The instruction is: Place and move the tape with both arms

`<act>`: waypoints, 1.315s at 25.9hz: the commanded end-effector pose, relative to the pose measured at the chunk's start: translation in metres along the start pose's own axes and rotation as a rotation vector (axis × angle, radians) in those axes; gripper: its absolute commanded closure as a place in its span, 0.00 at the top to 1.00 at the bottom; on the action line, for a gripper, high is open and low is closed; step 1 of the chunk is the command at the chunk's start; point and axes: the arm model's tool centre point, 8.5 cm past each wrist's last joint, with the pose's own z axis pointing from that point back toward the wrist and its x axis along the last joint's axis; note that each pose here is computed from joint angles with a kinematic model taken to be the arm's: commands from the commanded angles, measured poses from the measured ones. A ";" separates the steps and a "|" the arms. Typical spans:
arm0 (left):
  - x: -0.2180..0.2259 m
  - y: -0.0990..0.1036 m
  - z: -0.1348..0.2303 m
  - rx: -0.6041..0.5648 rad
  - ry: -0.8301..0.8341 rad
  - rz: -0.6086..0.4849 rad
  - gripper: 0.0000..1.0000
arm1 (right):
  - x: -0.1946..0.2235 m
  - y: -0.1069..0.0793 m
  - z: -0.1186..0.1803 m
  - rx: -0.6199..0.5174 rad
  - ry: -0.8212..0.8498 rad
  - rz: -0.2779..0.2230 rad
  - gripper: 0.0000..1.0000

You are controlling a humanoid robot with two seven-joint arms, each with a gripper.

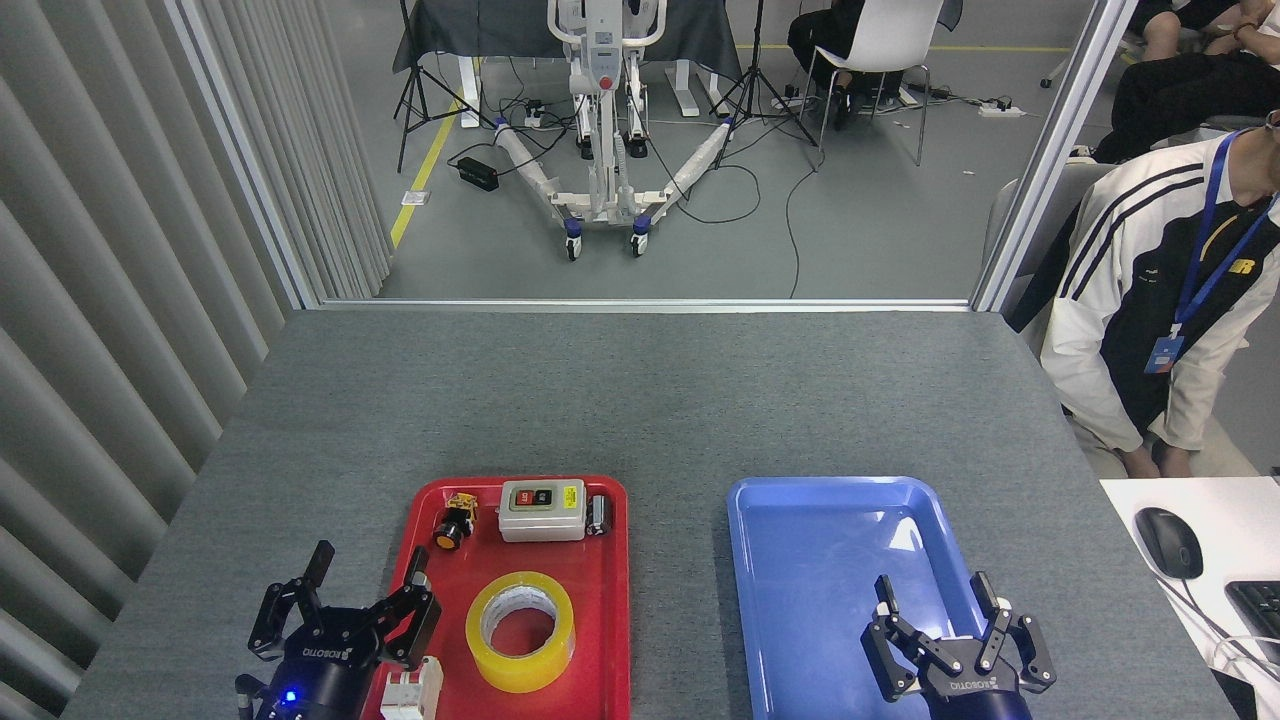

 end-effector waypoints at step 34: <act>0.020 0.009 -0.014 -0.202 -0.080 0.071 1.00 | 0.001 0.003 0.001 0.010 -0.003 0.022 1.00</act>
